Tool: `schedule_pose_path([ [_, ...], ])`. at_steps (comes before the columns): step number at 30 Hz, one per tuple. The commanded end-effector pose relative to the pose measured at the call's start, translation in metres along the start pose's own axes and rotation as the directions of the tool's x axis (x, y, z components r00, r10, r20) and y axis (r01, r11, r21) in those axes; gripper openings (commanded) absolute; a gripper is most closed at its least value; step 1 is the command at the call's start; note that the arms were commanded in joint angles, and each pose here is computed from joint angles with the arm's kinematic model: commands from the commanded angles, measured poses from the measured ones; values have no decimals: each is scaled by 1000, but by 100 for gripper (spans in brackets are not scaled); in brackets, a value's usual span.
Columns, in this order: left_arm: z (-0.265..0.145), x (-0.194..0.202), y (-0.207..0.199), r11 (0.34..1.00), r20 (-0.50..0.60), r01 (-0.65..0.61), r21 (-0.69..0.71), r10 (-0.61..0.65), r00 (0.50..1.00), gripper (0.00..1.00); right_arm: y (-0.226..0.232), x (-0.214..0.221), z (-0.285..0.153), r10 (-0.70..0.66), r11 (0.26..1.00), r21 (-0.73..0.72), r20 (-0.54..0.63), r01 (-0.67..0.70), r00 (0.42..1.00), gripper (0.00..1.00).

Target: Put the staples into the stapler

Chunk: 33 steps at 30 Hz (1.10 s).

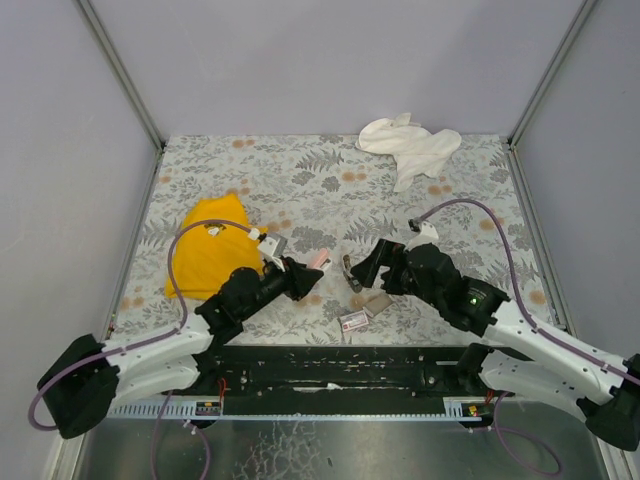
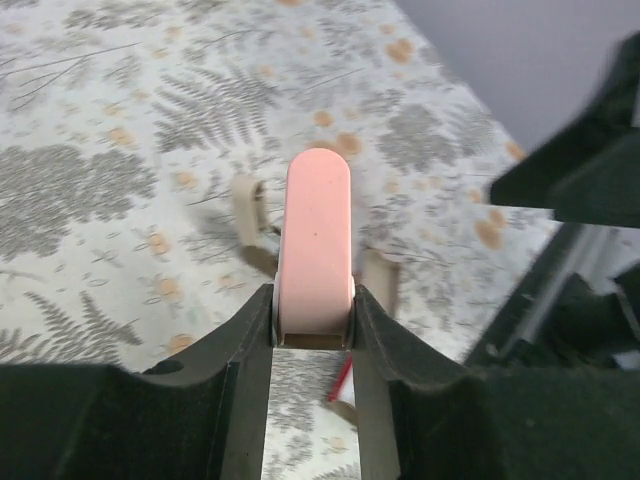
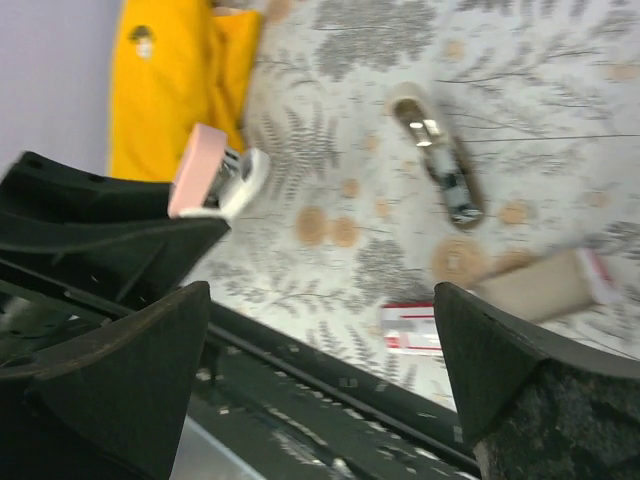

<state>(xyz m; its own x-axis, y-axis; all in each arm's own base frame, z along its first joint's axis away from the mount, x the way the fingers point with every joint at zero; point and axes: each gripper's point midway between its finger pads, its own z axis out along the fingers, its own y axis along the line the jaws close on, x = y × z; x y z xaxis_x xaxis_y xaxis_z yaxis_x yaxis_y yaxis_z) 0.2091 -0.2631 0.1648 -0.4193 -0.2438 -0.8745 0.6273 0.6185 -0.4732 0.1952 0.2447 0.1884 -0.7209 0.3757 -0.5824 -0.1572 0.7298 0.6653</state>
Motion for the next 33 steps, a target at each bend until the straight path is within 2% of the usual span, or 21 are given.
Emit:
schedule_pose_path([
  [1,16,-25,34,986,169,-40,-160,67,983,0,-42,-9,-12,-148,974,179,39,139,988,99],
  [5,27,-17,61,963,174,-49,-266,97,980,0,-61,-1,-12,-198,958,217,22,189,980,99],
  [10,46,5,77,946,93,-89,-311,124,988,0,-87,19,5,-280,924,257,-43,282,959,97],
  [16,56,28,96,930,17,-136,-341,150,989,0,-118,45,34,-342,883,292,-132,367,930,85],
  [23,64,54,115,925,-75,-172,-340,156,985,0,-105,49,69,-476,843,196,-162,501,865,74],
  [27,62,66,123,922,-110,-167,-350,137,985,10,-99,46,88,-547,798,177,-186,576,816,70],
  [33,60,79,128,922,-136,-149,-356,106,985,31,-95,52,109,-576,778,147,-218,610,788,62],
])
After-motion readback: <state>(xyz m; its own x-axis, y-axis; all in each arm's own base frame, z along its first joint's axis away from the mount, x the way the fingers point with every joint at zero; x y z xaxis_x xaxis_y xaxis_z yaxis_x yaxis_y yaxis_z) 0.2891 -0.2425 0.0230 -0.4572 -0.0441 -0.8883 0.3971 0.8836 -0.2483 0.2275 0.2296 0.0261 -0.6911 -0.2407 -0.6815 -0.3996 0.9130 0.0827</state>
